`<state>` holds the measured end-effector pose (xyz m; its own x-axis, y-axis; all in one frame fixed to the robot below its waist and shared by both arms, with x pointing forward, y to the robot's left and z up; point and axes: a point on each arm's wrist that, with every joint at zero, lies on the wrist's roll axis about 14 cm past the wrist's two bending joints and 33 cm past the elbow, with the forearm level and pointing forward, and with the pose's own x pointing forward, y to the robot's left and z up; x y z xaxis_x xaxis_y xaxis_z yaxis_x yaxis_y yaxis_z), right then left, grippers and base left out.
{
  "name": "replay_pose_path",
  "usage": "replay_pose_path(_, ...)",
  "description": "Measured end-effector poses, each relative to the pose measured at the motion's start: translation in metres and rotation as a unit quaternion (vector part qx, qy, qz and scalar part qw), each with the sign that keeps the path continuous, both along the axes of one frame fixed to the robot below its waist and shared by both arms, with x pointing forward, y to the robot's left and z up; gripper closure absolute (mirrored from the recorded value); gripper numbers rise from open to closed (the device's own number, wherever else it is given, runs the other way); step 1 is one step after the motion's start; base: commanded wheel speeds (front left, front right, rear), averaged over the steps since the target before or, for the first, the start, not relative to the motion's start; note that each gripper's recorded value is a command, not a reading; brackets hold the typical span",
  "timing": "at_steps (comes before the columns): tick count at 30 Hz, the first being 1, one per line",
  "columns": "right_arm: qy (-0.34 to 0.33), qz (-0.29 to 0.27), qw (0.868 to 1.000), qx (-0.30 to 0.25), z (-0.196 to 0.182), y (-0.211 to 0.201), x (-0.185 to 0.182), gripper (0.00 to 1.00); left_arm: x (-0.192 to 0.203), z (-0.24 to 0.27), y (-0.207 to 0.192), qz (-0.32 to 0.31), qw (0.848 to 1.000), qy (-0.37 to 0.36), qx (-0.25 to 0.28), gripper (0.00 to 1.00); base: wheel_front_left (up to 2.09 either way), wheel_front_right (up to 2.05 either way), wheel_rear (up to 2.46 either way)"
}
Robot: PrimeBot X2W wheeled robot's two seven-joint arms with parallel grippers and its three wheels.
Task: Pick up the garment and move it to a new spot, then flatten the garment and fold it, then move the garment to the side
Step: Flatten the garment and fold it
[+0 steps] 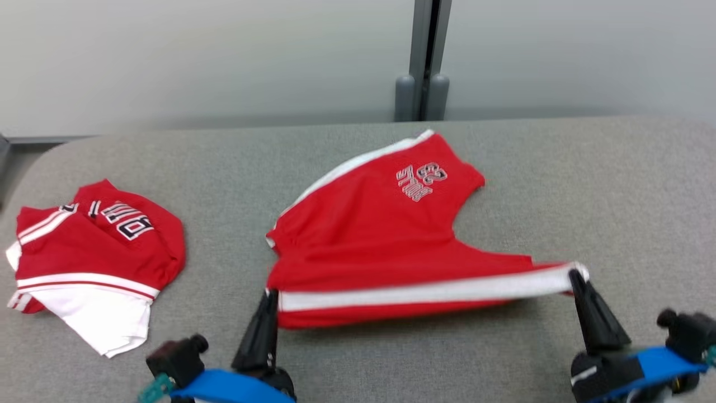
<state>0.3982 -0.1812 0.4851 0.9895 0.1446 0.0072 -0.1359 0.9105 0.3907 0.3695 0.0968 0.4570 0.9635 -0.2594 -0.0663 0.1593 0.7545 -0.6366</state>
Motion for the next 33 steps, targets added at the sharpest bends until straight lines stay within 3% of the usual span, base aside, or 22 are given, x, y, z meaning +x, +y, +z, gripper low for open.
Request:
replay_pose_path(6,0.031,-0.014,0.999,0.014,-0.019,-0.006,-0.050,1.00,-0.056,-0.015,-0.012,-0.034,0.999,0.023,0.010,1.00,0.00,0.00,0.00)
replay_pose_path(11,0.038,-0.026,0.999,0.020,-0.022,-0.015,-0.066,1.00,-0.077,-0.021,-0.016,-0.043,0.998,0.035,0.008,1.00,0.00,0.00,0.00)
replay_pose_path(15,0.020,-0.033,0.999,0.019,-0.011,-0.021,-0.058,1.00,-0.082,-0.022,-0.021,-0.059,0.998,0.034,0.016,1.00,0.00,0.00,0.00)
replay_pose_path(25,-0.045,0.042,0.998,-0.016,0.031,0.017,0.042,1.00,-0.022,0.013,-0.028,-0.037,0.999,-0.014,-0.023,1.00,0.00,0.00,0.00)
replay_pose_path(33,-0.036,0.119,0.991,-0.057,0.026,0.077,0.127,1.00,0.016,0.006,-0.001,0.030,0.998,0.004,-0.055,1.00,0.00,0.00,0.00)
